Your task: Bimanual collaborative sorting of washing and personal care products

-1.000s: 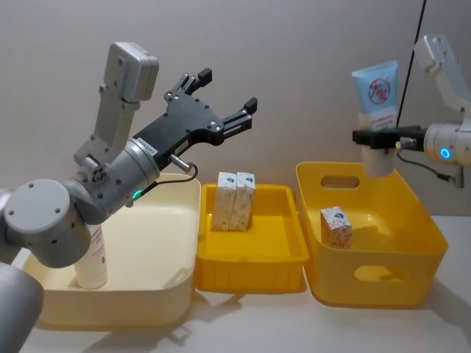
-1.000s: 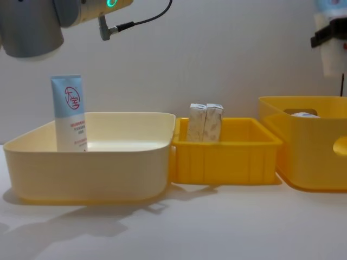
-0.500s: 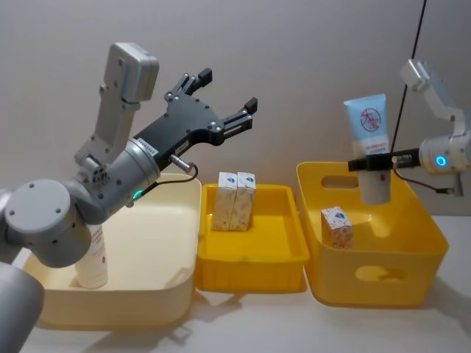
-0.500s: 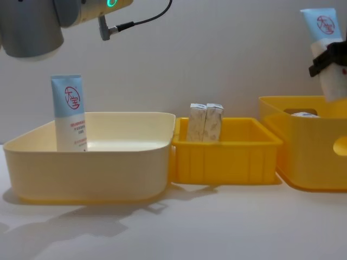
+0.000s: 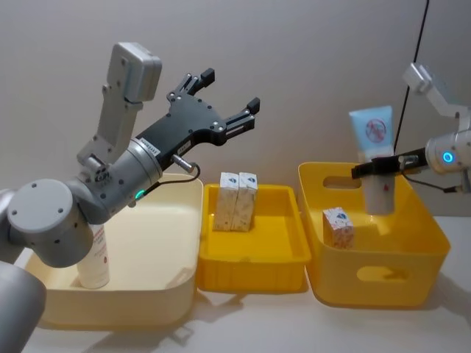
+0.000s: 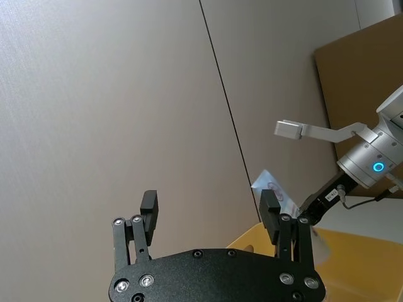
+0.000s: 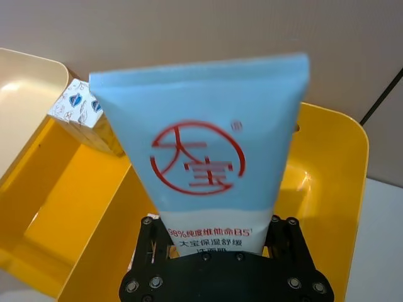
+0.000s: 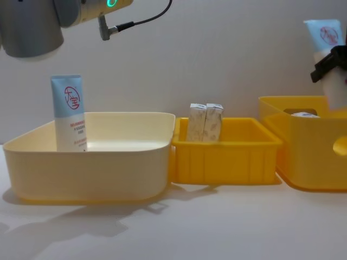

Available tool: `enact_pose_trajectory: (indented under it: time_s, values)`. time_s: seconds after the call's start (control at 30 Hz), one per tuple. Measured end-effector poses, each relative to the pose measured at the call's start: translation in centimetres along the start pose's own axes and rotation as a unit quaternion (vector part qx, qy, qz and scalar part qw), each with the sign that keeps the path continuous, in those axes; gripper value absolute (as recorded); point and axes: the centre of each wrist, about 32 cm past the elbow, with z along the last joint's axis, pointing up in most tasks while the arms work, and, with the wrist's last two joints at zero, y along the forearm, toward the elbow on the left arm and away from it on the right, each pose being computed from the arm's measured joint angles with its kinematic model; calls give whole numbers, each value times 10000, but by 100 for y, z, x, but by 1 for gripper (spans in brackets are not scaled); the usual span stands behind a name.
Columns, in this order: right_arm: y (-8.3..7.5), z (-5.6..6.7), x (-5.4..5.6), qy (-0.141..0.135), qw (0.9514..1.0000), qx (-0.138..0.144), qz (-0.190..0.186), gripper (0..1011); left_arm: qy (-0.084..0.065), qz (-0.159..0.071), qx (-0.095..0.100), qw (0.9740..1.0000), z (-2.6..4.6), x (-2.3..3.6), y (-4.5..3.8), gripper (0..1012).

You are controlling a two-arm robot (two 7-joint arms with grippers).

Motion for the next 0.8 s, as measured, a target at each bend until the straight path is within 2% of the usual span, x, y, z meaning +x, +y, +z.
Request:
enact_pose_trajectory:
  time_s: [0.1, 0.2, 0.3, 0.4, 0.8]
  values:
    - [-9, 13, 9, 25, 10000, -51, 12, 752, 0, 0, 0, 10000, 0, 0, 0, 1000]
    - [-12, 17, 13, 37, 10000, -77, 13, 811, 0, 0, 0, 10000, 0, 0, 0, 1000]
    - [-18, 21, 19, 50, 9999, -104, 16, 925, 0, 0, 0, 10000, 0, 0, 0, 1001]
    - [-25, 29, 22, 64, 9999, -125, 24, 995, 0, 0, 0, 10000, 0, 0, 0, 1001]
    - [-37, 34, 34, 88, 9998, -172, 24, 1001, 0, 0, 0, 10000, 0, 0, 0, 1001]
